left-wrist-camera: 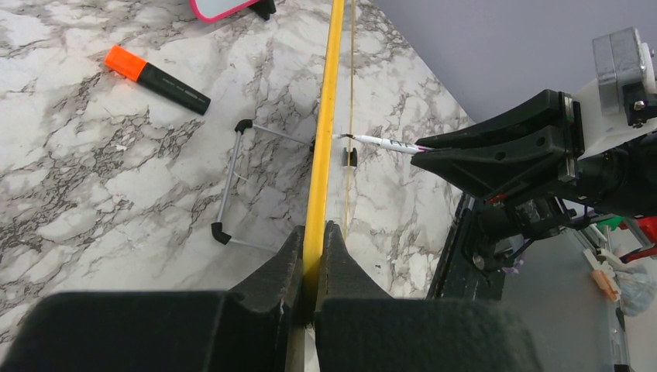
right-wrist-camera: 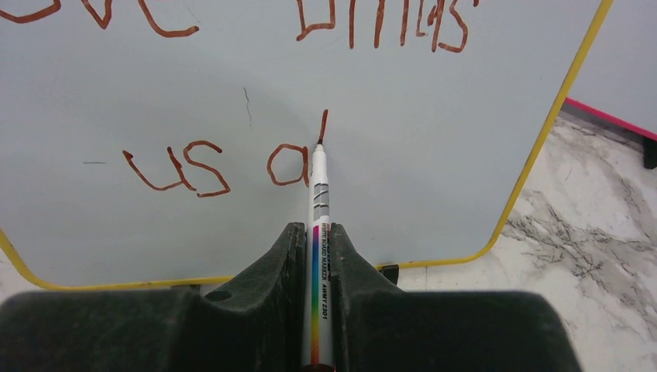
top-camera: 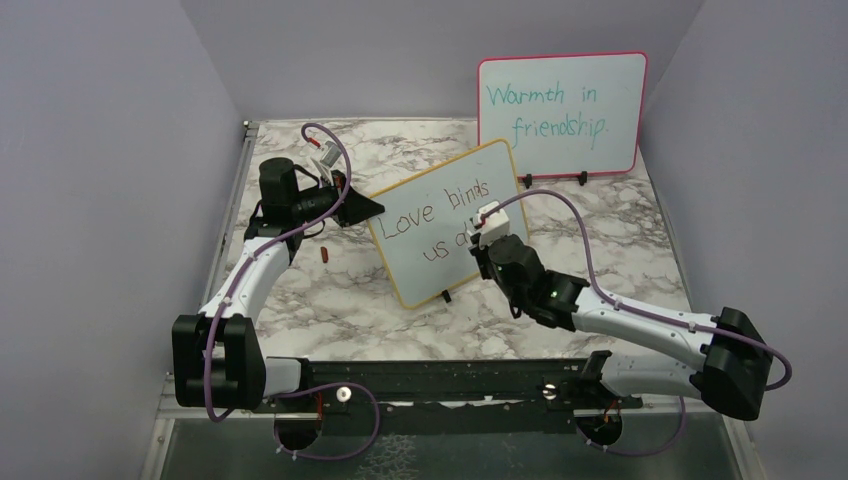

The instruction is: Write a sentence on the whiteboard

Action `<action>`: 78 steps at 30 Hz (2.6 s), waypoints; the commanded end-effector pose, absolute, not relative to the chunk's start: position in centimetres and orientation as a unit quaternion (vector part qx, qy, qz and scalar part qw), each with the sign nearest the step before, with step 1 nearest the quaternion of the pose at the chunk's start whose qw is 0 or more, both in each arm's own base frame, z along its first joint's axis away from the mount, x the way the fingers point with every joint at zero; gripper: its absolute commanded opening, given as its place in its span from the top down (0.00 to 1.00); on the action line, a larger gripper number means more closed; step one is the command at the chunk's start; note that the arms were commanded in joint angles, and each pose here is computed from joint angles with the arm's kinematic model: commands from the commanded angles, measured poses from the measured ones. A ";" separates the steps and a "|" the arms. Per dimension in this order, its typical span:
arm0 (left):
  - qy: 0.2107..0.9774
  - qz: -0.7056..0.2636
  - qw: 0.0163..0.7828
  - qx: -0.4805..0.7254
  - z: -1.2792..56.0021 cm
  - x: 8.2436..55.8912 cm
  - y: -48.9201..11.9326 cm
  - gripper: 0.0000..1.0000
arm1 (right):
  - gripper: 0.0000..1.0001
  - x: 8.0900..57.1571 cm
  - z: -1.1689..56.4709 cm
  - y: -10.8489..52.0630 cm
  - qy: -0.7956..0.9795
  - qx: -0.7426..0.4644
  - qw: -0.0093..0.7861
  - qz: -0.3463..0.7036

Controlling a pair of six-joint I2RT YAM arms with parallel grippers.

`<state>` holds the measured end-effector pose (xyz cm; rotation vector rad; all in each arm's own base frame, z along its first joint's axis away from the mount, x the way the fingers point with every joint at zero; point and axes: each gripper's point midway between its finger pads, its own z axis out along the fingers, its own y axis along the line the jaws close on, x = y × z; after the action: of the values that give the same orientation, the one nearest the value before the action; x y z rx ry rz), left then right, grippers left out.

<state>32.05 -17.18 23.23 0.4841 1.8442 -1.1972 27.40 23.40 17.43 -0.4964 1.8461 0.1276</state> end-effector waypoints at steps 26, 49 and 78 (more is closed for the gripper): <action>0.771 -0.435 0.431 0.177 20.8 33.2 -16.0 1.00 | 0.99 26.0 14.7 21.7 0.817 -0.212 0.535 0.041; 0.772 -0.432 0.432 0.175 20.8 33.2 -15.9 1.00 | 0.99 28.2 20.9 22.2 0.764 -0.184 0.618 0.041; 0.772 -0.433 0.431 0.175 20.8 33.2 -15.9 1.00 | 0.99 28.5 19.0 23.1 0.772 -0.208 0.599 0.031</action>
<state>32.03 -17.16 23.26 0.4868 1.8483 -1.1948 28.37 23.18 18.47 -0.5092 1.7872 0.0635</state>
